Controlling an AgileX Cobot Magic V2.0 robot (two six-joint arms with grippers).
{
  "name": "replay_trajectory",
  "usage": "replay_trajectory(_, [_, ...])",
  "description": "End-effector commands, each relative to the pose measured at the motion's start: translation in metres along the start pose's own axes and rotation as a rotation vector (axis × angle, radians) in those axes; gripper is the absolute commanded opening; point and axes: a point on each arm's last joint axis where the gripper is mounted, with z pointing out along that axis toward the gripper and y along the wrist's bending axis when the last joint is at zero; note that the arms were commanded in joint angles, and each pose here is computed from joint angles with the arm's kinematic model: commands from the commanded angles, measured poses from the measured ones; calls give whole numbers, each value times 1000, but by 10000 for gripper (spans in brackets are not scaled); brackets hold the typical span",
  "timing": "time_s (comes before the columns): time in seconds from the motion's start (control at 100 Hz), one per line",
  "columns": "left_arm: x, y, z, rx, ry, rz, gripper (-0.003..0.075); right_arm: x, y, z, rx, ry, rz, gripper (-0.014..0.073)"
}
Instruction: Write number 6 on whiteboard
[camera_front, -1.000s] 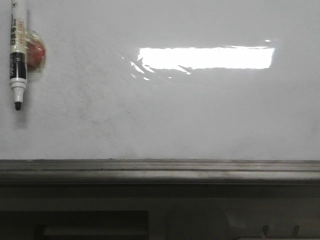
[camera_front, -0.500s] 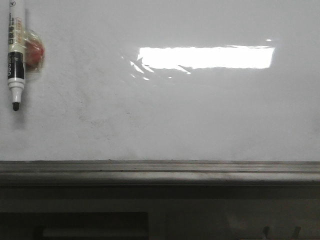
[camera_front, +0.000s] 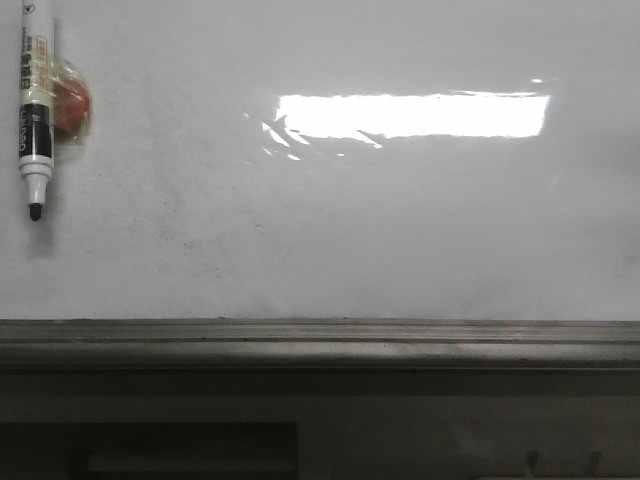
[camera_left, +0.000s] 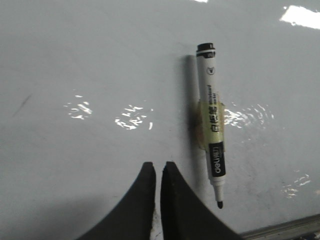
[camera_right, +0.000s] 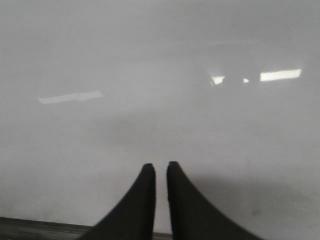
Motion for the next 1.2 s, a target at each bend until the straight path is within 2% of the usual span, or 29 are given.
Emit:
replay_trajectory(0.0, [-17,-7,7,71,-52,-14,103,-16,1,-1,12,-65,-8,281])
replay_trajectory(0.03, [-18,-8,11,97,-43,-25,152,-16,1,-1,11,-63,-6,336])
replay_trajectory(0.04, [-17,-8,13,101,-36,-20,179,-16,1,-1,11,-63,-6,386])
replay_trajectory(0.11, [-17,-10,22,152,-10,-49,330,-16,1,0,7,-62,3,495])
replay_trajectory(0.15, [-16,-10,28,172,13,-69,414,-16,1,0,6,-62,4,513])
replay_trajectory(0.22, [-14,-10,38,206,57,-84,493,-16,1,0,6,-62,4,508])
replay_trajectory(0.46, [-4,-16,67,306,163,-92,494,-16,1,0,6,-63,5,508])
replay_trajectory(0.68, [0,-10,82,245,178,-106,491,-16,1,0,6,-63,5,508])
replay_trajectory(0.75, [-1,-9,83,237,167,-97,464,-16,1,0,6,-63,5,508])
replay_trajectory(0.98, [-1,-9,90,267,153,-86,262,-17,1,0,8,-72,5,508])
replay_trajectory(1.08, [-1,-9,90,266,156,-84,130,-16,1,0,7,-68,5,508])
replay_trajectory(1.15, [0,-11,90,294,157,-49,-8,-16,1,0,6,-64,5,508])
replay_trajectory(1.19, [0,-13,89,313,157,-26,-20,-16,1,0,5,-62,5,508])
